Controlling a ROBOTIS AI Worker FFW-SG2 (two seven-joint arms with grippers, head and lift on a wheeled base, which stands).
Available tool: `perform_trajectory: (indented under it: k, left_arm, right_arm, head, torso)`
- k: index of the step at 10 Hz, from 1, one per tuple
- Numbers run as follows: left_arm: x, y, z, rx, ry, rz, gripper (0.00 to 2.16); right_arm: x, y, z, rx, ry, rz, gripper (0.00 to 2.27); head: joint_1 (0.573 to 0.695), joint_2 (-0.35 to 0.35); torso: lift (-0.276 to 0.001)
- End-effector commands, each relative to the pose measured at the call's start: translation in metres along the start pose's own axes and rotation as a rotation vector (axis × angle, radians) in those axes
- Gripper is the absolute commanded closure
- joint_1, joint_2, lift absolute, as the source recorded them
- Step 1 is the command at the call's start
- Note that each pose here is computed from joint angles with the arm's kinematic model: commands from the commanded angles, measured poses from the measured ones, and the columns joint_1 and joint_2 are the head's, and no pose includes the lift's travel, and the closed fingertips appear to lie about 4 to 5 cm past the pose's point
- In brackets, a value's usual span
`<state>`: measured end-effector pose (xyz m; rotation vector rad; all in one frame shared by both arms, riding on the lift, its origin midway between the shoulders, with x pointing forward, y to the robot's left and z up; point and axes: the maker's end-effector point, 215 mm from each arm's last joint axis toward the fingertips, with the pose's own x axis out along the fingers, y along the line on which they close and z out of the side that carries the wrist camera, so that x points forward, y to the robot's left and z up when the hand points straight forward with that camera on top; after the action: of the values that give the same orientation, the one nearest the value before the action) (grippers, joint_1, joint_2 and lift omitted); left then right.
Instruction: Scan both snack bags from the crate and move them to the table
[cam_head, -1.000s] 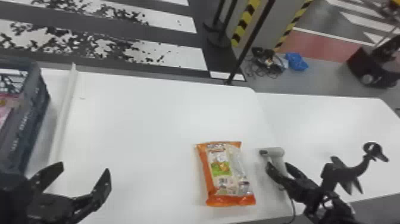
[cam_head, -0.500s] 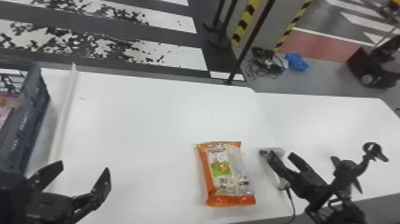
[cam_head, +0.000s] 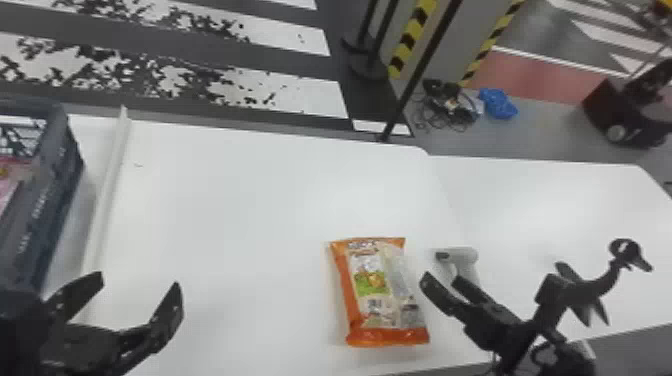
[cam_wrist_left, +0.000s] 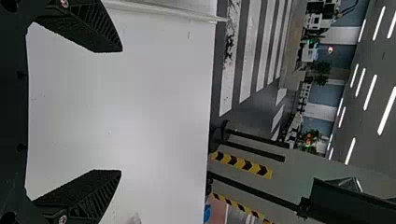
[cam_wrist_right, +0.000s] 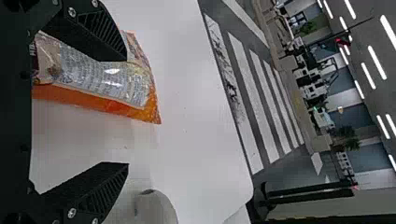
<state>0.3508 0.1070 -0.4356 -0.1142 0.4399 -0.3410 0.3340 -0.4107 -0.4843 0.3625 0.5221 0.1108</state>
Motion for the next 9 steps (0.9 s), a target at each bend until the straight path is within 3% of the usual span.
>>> perform_trajectory:
  k: [1, 2, 4, 8, 9]
  left_arm:
    - [0.001, 0.002, -0.001, 0.002, 0.003, 0.000, 0.06]
    - [0.003, 0.002, 0.001, 0.001, -0.001, -0.004, 0.06]
    - [0.006, 0.000, 0.005, 0.002, -0.006, -0.012, 0.06]
    - [0.006, 0.003, 0.004, 0.005, -0.002, -0.011, 0.06]
    - [0.005, 0.005, 0.001, 0.004, 0.004, -0.008, 0.06]
  right_arm:
    - [-0.004, 0.014, -0.034, 0.093, 0.144, 0.042, 0.13]
    - [-0.004, 0.023, -0.035, 0.119, 0.184, 0.084, 0.13]
    - [0.003, 0.023, -0.028, 0.076, 0.188, 0.087, 0.13]
    - [0.037, 0.016, -0.049, -0.045, 0.284, 0.087, 0.12]
    - [0.041, 0.022, -0.056, -0.053, 0.310, 0.118, 0.24]
  head:
    - [0.695, -0.350]
    - [0.695, -0.350]
    - [0.695, -0.350]
    - [0.695, -0.350]
    - [0.695, -0.350]
  torso:
    - [-0.087]
    - [-0.087]
    - [-0.087]
    - [-0.087]
    - [-0.087]
